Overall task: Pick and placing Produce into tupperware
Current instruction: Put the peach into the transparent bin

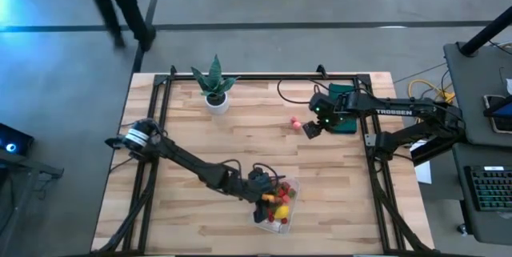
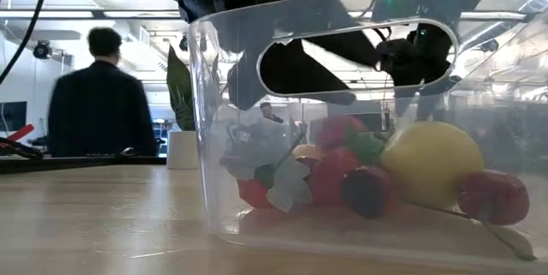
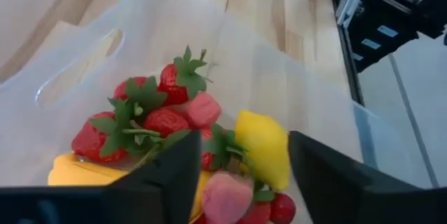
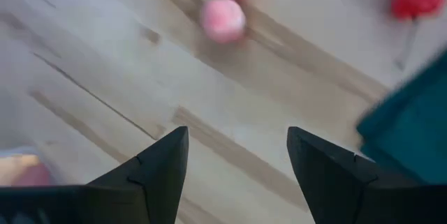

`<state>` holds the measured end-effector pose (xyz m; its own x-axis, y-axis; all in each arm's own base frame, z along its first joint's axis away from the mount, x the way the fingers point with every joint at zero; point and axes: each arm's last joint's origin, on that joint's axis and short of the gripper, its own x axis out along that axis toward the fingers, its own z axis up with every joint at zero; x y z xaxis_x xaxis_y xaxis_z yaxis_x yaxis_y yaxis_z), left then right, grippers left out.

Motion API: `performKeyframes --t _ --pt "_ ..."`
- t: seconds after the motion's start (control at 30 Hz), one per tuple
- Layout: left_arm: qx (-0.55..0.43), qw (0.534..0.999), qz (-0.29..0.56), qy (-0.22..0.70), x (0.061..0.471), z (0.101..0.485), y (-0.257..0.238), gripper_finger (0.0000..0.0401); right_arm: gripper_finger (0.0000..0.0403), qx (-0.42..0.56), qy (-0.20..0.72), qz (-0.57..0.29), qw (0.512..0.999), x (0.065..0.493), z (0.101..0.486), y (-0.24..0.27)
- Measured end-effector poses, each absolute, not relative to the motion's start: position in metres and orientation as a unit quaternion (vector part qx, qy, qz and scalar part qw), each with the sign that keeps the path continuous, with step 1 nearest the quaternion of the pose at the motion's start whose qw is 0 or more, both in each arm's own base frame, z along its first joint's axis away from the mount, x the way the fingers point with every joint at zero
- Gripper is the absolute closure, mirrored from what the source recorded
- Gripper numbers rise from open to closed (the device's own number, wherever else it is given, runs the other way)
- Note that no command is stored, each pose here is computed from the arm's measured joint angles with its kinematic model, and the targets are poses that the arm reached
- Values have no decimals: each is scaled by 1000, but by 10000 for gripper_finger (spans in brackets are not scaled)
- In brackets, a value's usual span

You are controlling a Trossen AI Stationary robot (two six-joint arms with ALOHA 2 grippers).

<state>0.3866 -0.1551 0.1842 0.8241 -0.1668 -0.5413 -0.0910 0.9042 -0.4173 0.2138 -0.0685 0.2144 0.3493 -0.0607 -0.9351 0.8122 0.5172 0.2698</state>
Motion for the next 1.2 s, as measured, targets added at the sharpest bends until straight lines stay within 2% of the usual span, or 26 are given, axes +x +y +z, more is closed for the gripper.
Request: performKeyframes --t 0.17,0.33,0.6,0.87,1.2 --pt "-221 933 -26 281 382 201 -153 140 168 365 463 -278 759 221 217 -71" --pt "-223 935 -17 277 373 221 -143 106 168 360 468 -282 756 228 207 -80" --pt "-206 930 39 301 342 261 -114 102 168 352 511 -300 725 252 171 -101" --pt "-208 943 62 252 312 292 -101 102 168 323 531 -310 719 280 157 -117" --pt "-202 942 88 254 293 284 -92 101 168 318 557 -309 703 295 145 -123"
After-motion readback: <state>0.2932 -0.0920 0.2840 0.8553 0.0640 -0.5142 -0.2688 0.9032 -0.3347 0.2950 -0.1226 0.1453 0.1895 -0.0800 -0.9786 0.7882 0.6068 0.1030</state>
